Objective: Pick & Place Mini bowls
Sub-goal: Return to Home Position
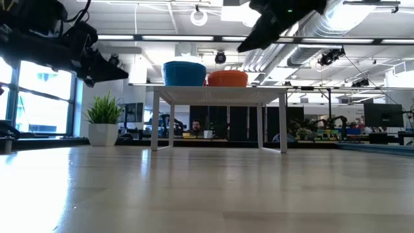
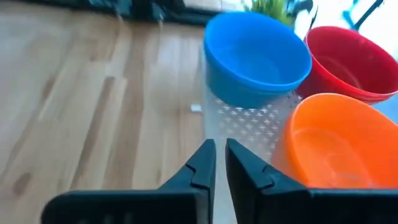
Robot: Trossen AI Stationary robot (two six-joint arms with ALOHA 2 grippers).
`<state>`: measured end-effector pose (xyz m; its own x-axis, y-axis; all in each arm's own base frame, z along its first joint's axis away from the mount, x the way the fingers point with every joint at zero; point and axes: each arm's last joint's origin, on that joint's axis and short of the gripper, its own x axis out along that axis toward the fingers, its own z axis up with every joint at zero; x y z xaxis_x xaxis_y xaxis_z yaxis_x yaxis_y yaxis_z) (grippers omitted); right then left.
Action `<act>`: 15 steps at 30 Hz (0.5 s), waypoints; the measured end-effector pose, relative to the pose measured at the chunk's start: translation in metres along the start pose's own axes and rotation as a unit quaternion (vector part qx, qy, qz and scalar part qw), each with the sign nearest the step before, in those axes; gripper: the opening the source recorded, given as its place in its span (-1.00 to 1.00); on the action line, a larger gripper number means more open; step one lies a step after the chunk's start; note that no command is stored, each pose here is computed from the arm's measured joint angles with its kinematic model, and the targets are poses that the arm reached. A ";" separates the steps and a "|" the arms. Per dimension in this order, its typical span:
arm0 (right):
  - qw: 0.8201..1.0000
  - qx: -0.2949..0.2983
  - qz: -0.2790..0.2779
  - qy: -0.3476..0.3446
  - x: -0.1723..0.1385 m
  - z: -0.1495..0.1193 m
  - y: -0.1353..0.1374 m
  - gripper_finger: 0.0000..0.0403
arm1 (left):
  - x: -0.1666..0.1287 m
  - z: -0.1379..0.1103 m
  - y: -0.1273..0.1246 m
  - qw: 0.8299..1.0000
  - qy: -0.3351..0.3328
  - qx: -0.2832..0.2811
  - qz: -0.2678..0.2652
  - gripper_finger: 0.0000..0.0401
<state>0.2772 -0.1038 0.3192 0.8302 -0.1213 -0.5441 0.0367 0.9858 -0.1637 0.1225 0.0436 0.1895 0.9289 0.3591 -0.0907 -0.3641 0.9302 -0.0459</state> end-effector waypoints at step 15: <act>0.978 0.047 0.000 -0.205 -0.071 -0.113 0.058 -0.99 | -0.028 -0.010 0.002 0.999 -0.036 0.008 0.001 -1.00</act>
<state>0.1571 -0.0516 0.2553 0.9828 -0.0840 -0.1645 0.0720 0.9944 -0.0777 0.0951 0.0342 0.1820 0.9306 0.3654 -0.0197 -0.3659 0.9302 -0.0299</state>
